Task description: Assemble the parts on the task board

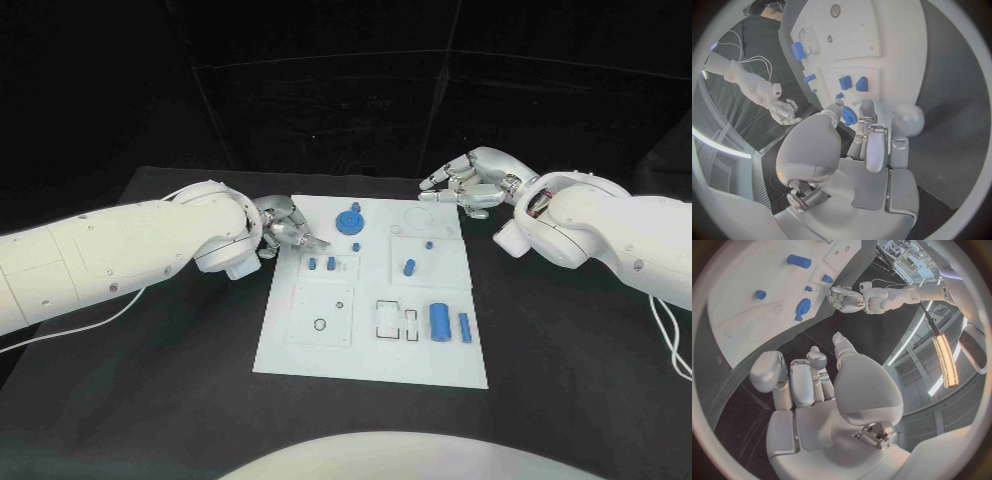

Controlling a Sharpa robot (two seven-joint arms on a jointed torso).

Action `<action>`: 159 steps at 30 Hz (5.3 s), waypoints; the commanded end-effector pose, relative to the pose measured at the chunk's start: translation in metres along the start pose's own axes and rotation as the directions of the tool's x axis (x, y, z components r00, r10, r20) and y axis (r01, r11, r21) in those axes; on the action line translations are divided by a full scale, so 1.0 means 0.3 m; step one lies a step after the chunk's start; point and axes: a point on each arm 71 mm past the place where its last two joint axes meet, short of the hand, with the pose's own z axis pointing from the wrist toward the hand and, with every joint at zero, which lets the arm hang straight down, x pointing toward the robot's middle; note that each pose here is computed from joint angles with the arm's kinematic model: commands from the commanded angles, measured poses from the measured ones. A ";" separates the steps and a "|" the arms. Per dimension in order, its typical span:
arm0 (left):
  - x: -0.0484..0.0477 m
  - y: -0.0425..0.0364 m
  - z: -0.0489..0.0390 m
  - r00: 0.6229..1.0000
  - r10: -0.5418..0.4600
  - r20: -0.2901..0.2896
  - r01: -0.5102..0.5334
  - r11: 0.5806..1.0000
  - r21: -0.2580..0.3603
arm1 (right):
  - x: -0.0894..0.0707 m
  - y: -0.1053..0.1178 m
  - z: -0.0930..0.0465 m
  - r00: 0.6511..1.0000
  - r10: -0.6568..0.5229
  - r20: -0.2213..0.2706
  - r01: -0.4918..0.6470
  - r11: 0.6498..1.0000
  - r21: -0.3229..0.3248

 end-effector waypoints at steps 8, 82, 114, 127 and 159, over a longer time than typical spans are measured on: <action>-0.009 -0.159 0.022 0.973 0.093 0.210 -0.168 0.912 0.375 | -0.002 0.005 0.003 1.000 -0.001 -0.001 0.001 1.000 -0.011; 0.153 -0.278 0.153 0.808 0.531 0.254 -0.588 0.716 0.376 | 0.013 0.022 0.013 1.000 -0.002 -0.004 0.002 1.000 -0.027; 0.024 -0.136 0.051 0.870 0.396 0.293 -0.480 0.815 0.325 | 0.002 0.006 0.012 1.000 -0.005 0.000 0.005 1.000 -0.012; 0.009 -0.107 0.057 0.879 0.393 0.270 -0.465 0.834 0.299 | 0.003 0.006 0.013 1.000 -0.005 0.000 0.005 1.000 -0.012; 0.021 -0.097 0.071 0.882 0.418 0.218 -0.466 0.842 0.271 | 0.004 0.008 0.014 1.000 -0.005 -0.002 0.005 1.000 -0.014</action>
